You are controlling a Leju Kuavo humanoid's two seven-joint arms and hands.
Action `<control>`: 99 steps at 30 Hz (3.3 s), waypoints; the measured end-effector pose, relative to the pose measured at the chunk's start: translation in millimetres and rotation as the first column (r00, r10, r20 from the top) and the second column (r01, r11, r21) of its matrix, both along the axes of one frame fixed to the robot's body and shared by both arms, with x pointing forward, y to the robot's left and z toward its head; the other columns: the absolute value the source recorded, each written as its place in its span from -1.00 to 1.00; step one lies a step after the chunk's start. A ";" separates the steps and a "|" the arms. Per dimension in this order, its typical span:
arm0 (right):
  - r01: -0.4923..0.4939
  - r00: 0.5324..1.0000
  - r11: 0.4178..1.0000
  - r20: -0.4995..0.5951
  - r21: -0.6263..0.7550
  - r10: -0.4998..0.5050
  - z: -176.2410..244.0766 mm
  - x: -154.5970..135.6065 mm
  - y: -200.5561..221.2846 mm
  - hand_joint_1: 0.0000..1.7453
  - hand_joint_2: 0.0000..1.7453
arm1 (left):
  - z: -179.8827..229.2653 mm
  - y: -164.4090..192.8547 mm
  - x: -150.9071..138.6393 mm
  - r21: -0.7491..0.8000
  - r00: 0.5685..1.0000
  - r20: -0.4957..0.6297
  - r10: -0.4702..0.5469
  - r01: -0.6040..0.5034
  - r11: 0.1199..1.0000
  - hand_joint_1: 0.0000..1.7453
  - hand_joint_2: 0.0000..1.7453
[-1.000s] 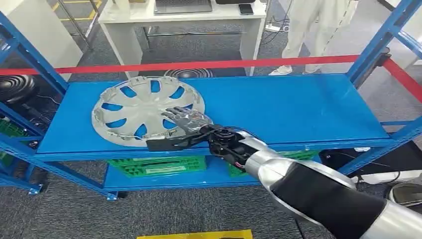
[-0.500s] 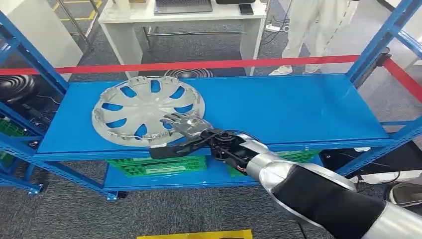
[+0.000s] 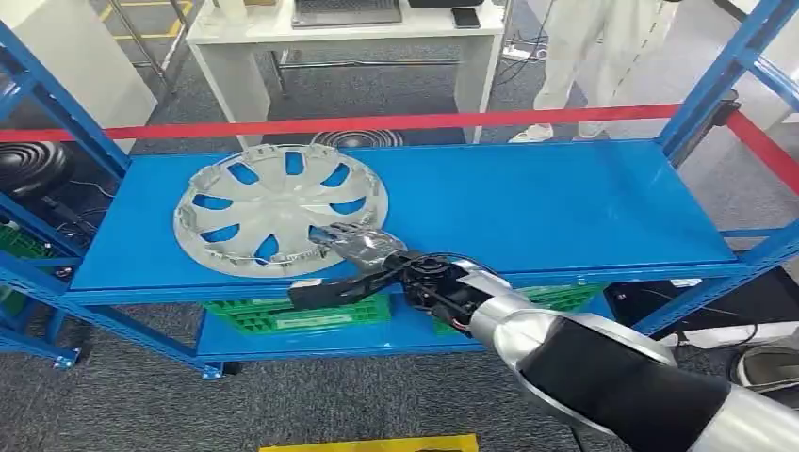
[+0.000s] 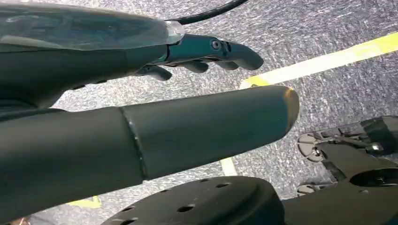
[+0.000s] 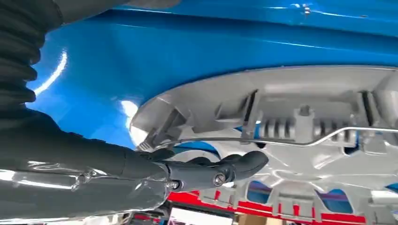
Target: Take the parts from the cabinet and place them on the table.
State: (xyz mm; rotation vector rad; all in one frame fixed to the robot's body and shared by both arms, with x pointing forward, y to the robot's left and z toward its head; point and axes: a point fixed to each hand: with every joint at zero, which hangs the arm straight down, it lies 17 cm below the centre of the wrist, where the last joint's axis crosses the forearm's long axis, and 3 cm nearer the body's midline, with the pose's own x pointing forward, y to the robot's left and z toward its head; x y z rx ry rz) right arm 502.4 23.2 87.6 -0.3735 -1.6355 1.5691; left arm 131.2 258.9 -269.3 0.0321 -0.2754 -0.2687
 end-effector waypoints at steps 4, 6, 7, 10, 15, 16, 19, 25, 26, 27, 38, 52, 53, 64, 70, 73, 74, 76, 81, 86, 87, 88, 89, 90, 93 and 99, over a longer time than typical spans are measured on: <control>-0.001 1.000 1.000 -0.004 -0.004 0.001 -1.5 0.3 -2.0 0.30 1.00 | 0.0 0.0 0.0 0.000 1.000 0.000 0.000 0.000 1.000 -1.00 -1.00; 0.000 1.000 1.000 -0.007 -0.002 0.000 -1.7 0.3 -2.4 0.28 1.00 | 0.0 -0.3 -0.1 0.000 1.000 0.000 0.000 0.000 1.000 -1.00 -1.00; 0.002 1.000 1.000 -0.010 0.004 -0.002 -1.4 0.4 -2.4 0.30 1.00 | 0.0 -0.3 -0.1 0.000 1.000 0.000 0.000 0.000 1.000 -1.00 -1.00; 0.003 1.000 1.000 -0.015 0.008 -0.003 -0.8 0.8 -2.4 0.28 1.00 | 0.0 -0.8 -0.3 -0.001 1.000 0.000 0.000 0.000 1.000 -1.00 -1.00; 0.002 1.000 1.000 -0.014 0.007 -0.002 -0.4 1.3 -2.9 0.28 1.00 | 0.1 -1.9 -0.1 -0.002 1.000 0.001 -0.003 0.003 1.000 -1.00 -1.00; 0.002 1.000 1.000 -0.014 0.008 -0.002 -0.3 1.4 -2.9 0.24 1.00 | 0.1 -2.5 -0.1 -0.003 1.000 0.001 -0.004 0.004 1.000 -1.00 -1.00; 0.002 1.000 1.000 -0.015 0.007 -0.002 -0.5 1.3 -2.9 0.26 1.00 | 0.1 -2.8 -0.2 -0.003 1.000 0.001 -0.004 0.004 1.000 -1.00 -1.00; 0.008 1.000 1.000 -0.022 0.012 -0.008 -1.5 2.1 -5.3 0.70 1.00 | 0.1 -2.8 -0.2 -0.003 1.000 0.002 -0.008 0.008 1.000 -1.00 -1.00; 0.008 1.000 1.000 -0.024 0.012 -0.007 -2.1 1.9 -5.8 0.76 1.00 | 0.1 -2.8 -0.1 -0.003 1.000 0.002 -0.009 0.009 1.000 -1.00 -1.00; 0.009 1.000 1.000 -0.026 0.011 -0.008 -3.1 1.7 -6.5 0.72 1.00 | 0.2 -3.1 0.0 -0.003 1.000 0.002 -0.009 0.009 1.000 -1.00 -1.00; 0.001 0.999 1.000 -0.053 -0.002 -0.001 -7.7 1.6 -10.5 0.98 1.00 | 0.9 -3.6 3.2 -0.003 1.000 0.005 -0.013 0.013 1.000 -1.00 -1.00; 0.090 0.994 0.995 -0.066 -0.045 -0.093 -10.7 13.9 -24.1 1.00 1.00 | 1.2 -3.3 4.6 -0.003 1.000 0.007 -0.007 0.007 1.000 -1.00 -1.00; 0.104 0.992 0.993 -0.064 -0.050 -0.107 -11.3 15.9 -27.3 1.00 1.00 | 1.2 -3.3 4.5 -0.003 1.000 0.006 -0.006 0.006 1.000 -1.00 1.00; 0.201 0.977 0.977 -0.060 -0.068 -0.205 -12.7 29.5 -49.4 1.00 1.00 | 2.0 -4.8 6.4 -0.019 1.000 0.021 0.016 -0.016 1.000 -1.00 1.00; 0.208 0.975 0.976 -0.059 -0.069 -0.213 -13.5 31.1 -53.7 1.00 1.00 | 2.4 -5.8 7.4 -0.024 1.000 0.028 0.014 -0.013 1.000 -1.00 1.00; 0.214 0.974 0.974 -0.061 -0.069 -0.218 -14.0 32.2 -56.7 1.00 1.00 | 2.3 -5.1 7.7 -0.020 0.999 0.029 0.017 -0.016 1.000 -1.00 1.00; 0.216 0.974 0.974 -0.061 -0.068 -0.220 -13.9 32.6 -57.2 1.00 1.00 | 2.3 -4.7 7.8 -0.020 0.999 0.029 0.020 -0.019 1.000 -1.00 1.00; 0.222 0.972 0.973 -0.058 -0.066 -0.226 -13.2 33.5 -58.3 1.00 1.00 | 2.3 -4.7 7.9 -0.020 0.999 0.028 0.025 -0.025 0.999 -1.00 1.00; 0.248 0.969 0.967 0.001 0.055 -0.248 5.3 38.2 -59.0 1.00 1.00 | 2.0 -3.8 7.0 -0.018 0.999 0.026 0.032 -0.031 0.999 -1.00 1.00; 0.242 0.964 0.914 0.024 0.327 -0.264 50.7 45.3 -57.8 1.00 1.00 | 1.0 -1.6 4.4 -0.007 0.999 0.020 0.038 -0.038 0.999 -1.00 1.00; 0.238 0.964 0.893 0.016 0.382 -0.264 60.1 46.3 -57.4 1.00 1.00 | 0.8 -1.1 3.8 -0.004 0.999 0.018 0.040 -0.039 0.999 -1.00 1.00; 0.231 0.965 0.866 0.008 0.443 -0.261 71.7 47.3 -56.4 1.00 1.00 | 0.7 -0.7 3.5 -0.002 0.999 0.018 0.040 -0.040 0.999 -1.00 1.00; 0.227 0.965 0.843 0.005 0.488 -0.263 82.2 48.7 -56.2 1.00 1.00 | 0.6 -0.6 3.2 -0.002 0.999 0.018 0.041 -0.040 0.999 -1.00 1.00; 0.225 0.964 0.823 0.004 0.521 -0.266 91.6 50.5 -56.0 1.00 1.00 | 0.6 -0.6 3.3 -0.001 0.999 0.018 0.041 -0.041 0.999 -1.00 1.00; 0.207 0.963 0.781 0.018 0.590 -0.269 117.4 52.3 -52.7 1.00 1.00 | 0.2 -0.2 1.7 -0.001 0.999 0.015 0.042 -0.042 0.999 -1.00 1.00; 0.162 0.959 0.712 0.062 0.683 -0.278 159.2 47.5 -47.8 1.00 1.00 | -0.3 -0.1 -0.5 0.000 0.999 0.012 0.042 -0.042 0.999 -1.00 1.00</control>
